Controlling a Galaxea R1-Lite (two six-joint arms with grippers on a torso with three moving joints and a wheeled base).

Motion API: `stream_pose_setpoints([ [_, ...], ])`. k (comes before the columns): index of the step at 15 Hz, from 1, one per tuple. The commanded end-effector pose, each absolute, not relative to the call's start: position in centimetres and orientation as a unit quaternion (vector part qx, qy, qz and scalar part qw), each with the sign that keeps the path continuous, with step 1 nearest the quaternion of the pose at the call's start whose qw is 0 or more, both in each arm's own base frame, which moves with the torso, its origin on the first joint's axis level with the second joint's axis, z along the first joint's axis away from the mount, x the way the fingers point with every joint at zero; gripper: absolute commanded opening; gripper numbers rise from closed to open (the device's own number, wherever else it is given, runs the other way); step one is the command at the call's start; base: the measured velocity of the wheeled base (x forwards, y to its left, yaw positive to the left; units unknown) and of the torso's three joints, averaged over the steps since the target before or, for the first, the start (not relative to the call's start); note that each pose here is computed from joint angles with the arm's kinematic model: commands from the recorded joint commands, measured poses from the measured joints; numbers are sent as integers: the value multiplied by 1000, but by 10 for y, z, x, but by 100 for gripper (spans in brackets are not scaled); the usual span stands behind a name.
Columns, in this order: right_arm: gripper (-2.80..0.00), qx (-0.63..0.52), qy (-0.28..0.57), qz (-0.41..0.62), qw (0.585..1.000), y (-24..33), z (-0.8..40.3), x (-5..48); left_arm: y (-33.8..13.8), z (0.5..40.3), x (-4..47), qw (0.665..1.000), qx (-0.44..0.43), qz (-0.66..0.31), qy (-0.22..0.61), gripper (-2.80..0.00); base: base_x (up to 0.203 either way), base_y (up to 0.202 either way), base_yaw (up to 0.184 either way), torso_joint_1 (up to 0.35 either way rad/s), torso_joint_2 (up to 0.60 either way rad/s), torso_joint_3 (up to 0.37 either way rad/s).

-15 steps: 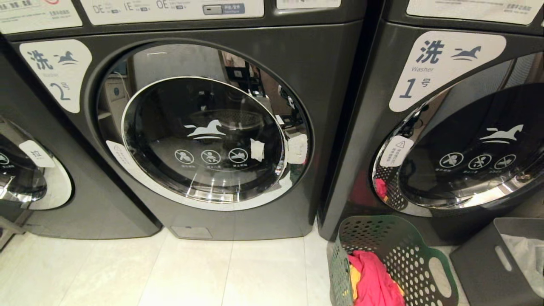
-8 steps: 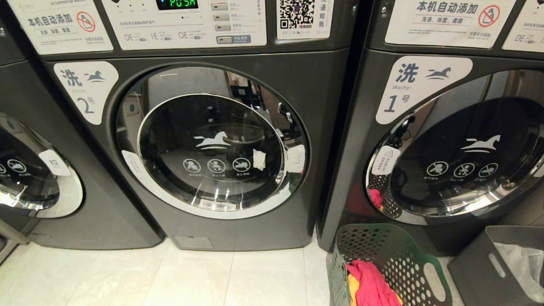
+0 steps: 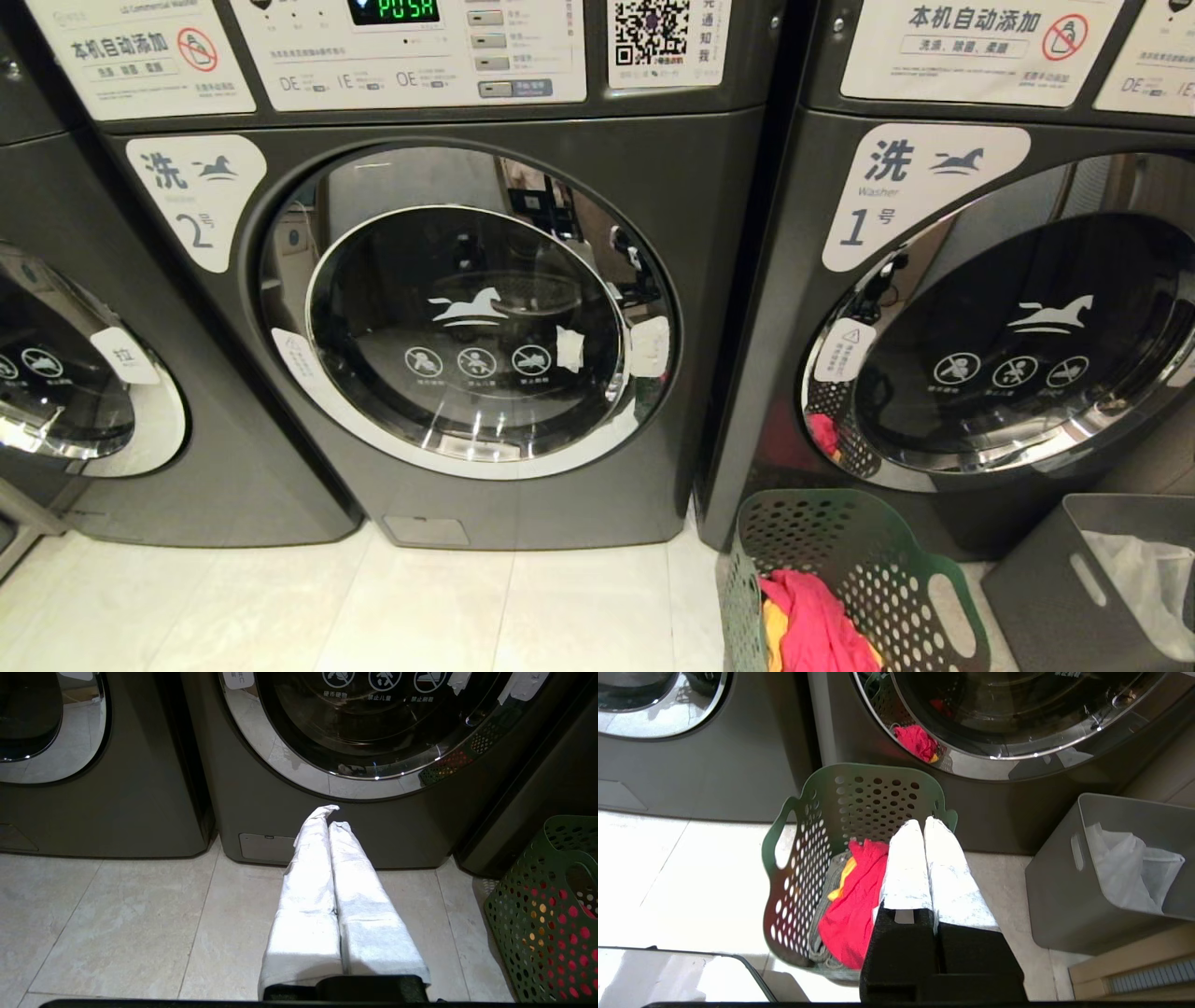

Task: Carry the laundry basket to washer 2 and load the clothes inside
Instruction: Open the lid of the washing machine

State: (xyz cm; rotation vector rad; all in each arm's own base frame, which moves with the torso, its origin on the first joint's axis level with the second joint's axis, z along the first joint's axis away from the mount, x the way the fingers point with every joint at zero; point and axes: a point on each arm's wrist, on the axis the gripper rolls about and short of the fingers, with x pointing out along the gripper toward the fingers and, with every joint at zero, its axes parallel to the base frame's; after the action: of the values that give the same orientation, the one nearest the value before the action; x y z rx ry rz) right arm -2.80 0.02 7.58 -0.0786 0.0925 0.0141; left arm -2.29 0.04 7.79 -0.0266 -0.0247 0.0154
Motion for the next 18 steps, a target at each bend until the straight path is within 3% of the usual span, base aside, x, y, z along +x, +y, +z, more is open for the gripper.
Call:
stream_pose_setpoints([
  [1, -280, -40, 47, 7, 998, 0, 76, -28, 0, 75, -22, 1000, -12, 8, -8, -280, -162, 0, 0, 13, 3, 6],
  [9, -280, -40, 46, 8, 998, 0, 76, -28, 0, 75, -22, 1000, -12, 8, -7, -280, -185, 0, 2, 1, 3, 3],
  [18, -280, -41, 47, 7, 998, 0, 76, -28, 0, 76, -22, 1000, -12, 8, -8, -280, 1, -27, 1, 1, 0, 0],
])
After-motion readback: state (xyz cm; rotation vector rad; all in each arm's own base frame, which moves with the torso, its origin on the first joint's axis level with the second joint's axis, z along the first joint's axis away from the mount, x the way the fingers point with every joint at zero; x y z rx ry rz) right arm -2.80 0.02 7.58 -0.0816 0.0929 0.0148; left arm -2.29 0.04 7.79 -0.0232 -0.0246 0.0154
